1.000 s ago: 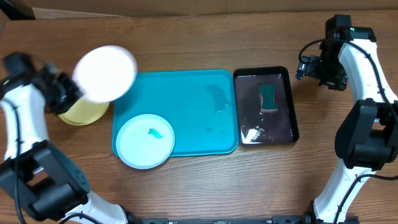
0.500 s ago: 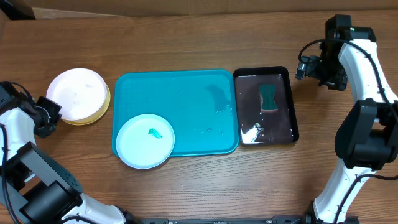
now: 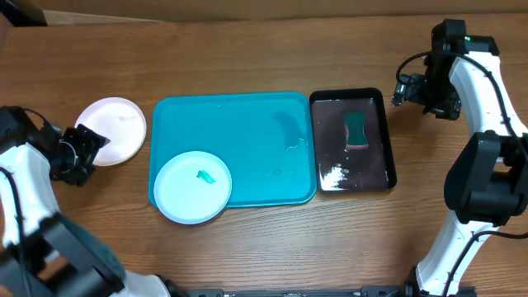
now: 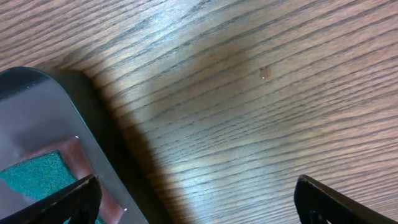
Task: Clean dirty plates on tray and stack at the side
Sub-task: 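Move the left gripper to the light blue plate rim, then grasp the light blue plate rim and slide it to the tray center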
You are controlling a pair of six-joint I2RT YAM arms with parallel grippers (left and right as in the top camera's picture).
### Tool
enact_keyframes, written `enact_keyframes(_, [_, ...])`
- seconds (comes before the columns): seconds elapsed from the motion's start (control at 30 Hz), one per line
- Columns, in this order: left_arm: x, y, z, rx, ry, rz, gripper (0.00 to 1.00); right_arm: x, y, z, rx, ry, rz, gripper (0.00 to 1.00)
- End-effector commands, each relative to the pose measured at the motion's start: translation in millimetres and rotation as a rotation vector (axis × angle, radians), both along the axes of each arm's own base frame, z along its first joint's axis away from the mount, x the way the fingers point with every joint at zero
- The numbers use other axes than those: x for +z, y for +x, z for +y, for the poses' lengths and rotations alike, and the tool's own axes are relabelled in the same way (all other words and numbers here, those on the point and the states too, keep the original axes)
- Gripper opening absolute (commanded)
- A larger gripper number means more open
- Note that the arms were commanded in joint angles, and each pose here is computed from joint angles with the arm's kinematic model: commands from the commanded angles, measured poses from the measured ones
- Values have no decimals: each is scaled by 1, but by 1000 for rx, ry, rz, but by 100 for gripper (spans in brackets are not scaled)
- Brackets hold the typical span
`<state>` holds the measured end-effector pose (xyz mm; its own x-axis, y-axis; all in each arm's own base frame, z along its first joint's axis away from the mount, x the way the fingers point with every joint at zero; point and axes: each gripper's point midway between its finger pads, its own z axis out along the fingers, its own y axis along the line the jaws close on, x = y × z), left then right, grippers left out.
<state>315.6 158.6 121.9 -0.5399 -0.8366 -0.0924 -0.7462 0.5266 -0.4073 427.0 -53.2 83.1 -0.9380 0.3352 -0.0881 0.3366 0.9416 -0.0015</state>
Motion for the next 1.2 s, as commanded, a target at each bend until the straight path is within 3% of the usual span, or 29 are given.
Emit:
enact_keyframes(0.0, [44,-16,-31,-90,70,-38,75,15,6,0,-1,-7,-45,100])
enact_keyframes(0.2, [59,-58,-88,-256,173,85,73,15,6,0,-1,-7,-45,100])
enact_keyframes(0.4, [27,-82,-110,-312,227,243,67,15,6,0,-1,-7,-45,100])
enact_keyframes(0.5, [2,-87,-113,-314,234,280,64,15,6,0,-1,-7,-45,100])
enact_keyframes(0.63, [-25,-92,-111,-282,227,294,47,15,6,0,-1,-7,-45,100])
enact_keyframes(0.83, [-61,-98,-113,-279,228,294,40,15,6,0,-1,-7,-45,100])
enact_keyframes(0.97, [-77,-102,-113,-263,225,291,27,15,6,0,-1,-7,-45,100])
enact_keyframes(1.17, [-82,-103,-114,-263,227,290,29,15,6,0,-1,-7,-45,100])
